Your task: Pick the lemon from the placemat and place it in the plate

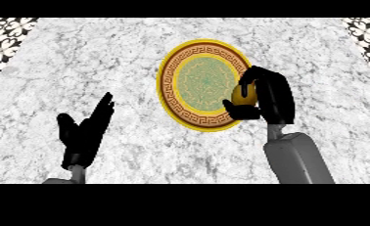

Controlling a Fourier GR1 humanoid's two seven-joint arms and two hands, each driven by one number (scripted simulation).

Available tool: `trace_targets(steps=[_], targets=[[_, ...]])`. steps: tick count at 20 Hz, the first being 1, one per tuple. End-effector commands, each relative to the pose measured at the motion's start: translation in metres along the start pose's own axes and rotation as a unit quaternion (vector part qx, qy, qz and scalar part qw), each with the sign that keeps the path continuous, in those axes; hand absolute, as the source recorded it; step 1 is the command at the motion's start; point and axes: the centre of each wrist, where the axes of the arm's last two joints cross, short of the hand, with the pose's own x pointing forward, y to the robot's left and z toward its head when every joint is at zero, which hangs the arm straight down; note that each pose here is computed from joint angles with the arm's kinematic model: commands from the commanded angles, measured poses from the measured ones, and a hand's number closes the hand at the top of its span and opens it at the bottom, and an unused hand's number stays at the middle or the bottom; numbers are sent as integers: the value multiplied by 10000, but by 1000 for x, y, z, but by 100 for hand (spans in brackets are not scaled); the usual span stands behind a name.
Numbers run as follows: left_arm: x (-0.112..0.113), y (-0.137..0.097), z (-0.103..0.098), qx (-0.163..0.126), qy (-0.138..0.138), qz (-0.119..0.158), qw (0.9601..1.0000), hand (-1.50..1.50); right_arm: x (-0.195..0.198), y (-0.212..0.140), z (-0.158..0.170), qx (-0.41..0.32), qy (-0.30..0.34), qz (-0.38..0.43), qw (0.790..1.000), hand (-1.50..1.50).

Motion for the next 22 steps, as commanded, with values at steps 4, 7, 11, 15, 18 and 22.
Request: trace_targets(steps=[4,7,11,15,18,22], targets=[[-8,-6,0,-135,270,-16,9995,0,51,-5,-4,-1578,1024,-711,9796,150],[-3,-8,-3,-174,252,-69,9995,0,65,-1,-1,-2122,1359,-1000,9625,150],[0,-13,-5,-201,140,-105,9996,0,86,8,-5,-2763,1582,-1196,9404,150],[-9,-15,-3,-204,314,-58,9993,0,93,24,-9,-3084,1865,-782,9295,150],[-9,-9,-4,-204,320,11,9993,0,95,22,-17,-3530,2078,-583,9104,150],[1,-3,-7,-160,269,-36,9995,0,92,33,-23,-3732,2154,-403,9015,150]])
